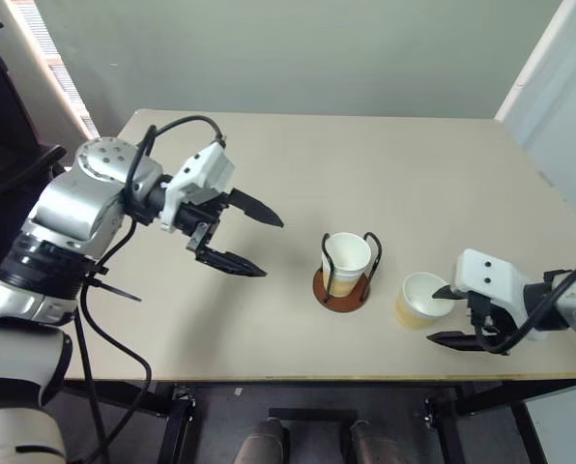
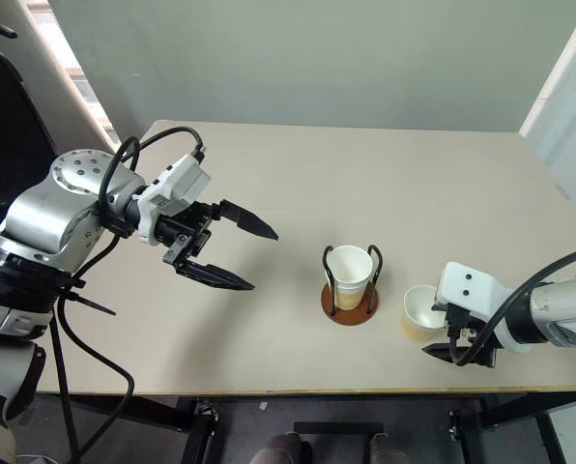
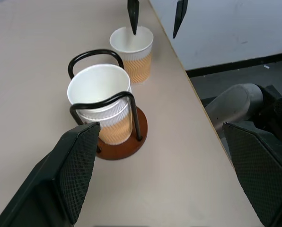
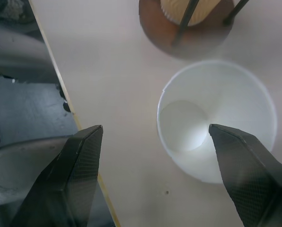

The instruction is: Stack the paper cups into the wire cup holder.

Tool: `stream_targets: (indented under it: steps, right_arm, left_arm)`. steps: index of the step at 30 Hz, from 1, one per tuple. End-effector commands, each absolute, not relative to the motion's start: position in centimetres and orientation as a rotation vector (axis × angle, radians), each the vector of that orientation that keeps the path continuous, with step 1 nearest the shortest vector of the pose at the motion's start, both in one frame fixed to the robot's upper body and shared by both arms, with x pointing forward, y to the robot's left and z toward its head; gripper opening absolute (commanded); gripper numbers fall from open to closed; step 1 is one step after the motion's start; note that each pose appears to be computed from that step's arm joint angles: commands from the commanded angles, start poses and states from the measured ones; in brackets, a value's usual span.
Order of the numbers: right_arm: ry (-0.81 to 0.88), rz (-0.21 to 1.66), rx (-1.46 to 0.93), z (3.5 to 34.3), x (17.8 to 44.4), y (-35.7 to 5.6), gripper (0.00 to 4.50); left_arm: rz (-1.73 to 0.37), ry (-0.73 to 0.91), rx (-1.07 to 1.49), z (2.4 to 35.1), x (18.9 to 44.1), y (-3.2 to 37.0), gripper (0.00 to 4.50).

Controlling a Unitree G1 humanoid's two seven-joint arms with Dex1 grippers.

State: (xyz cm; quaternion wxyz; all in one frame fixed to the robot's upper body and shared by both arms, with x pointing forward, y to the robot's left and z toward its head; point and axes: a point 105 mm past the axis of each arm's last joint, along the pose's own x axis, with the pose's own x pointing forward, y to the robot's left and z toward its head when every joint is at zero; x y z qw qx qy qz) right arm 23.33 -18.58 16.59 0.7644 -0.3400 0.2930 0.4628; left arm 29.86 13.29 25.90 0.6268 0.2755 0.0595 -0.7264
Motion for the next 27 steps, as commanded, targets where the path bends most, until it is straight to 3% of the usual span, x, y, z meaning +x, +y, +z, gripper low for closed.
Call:
stream_targets:
  steps: [1, 8, 11, 20, 27]
  right_arm:
    - [0.622, 1.013, -0.806, 16.2, 23.9, -18.4, 3.73]
    - [0.607, 1.051, -0.854, 15.2, 25.1, -17.5, 3.73]
    - [0.593, 1.067, -0.882, 15.1, 25.7, -17.1, 3.16]
    - [0.576, 1.117, -0.968, 16.0, 26.5, -17.4, 0.04]
    - [0.521, 1.131, -1.018, 19.7, 26.8, -17.4, 0.04]
  left_arm:
    - [-1.633, 0.093, 0.670, 27.7, 29.4, 14.3, 4.44]
    - [-1.545, 0.045, 0.636, 29.3, 29.7, 15.4, 4.44]
    - [-1.531, 0.043, 0.624, 29.1, 29.6, 15.5, 4.50]
    - [-1.482, 0.021, 0.578, 30.0, 29.0, 17.0, 4.50]
    - [-1.467, 0.032, 0.529, 30.5, 28.7, 17.9, 4.50]
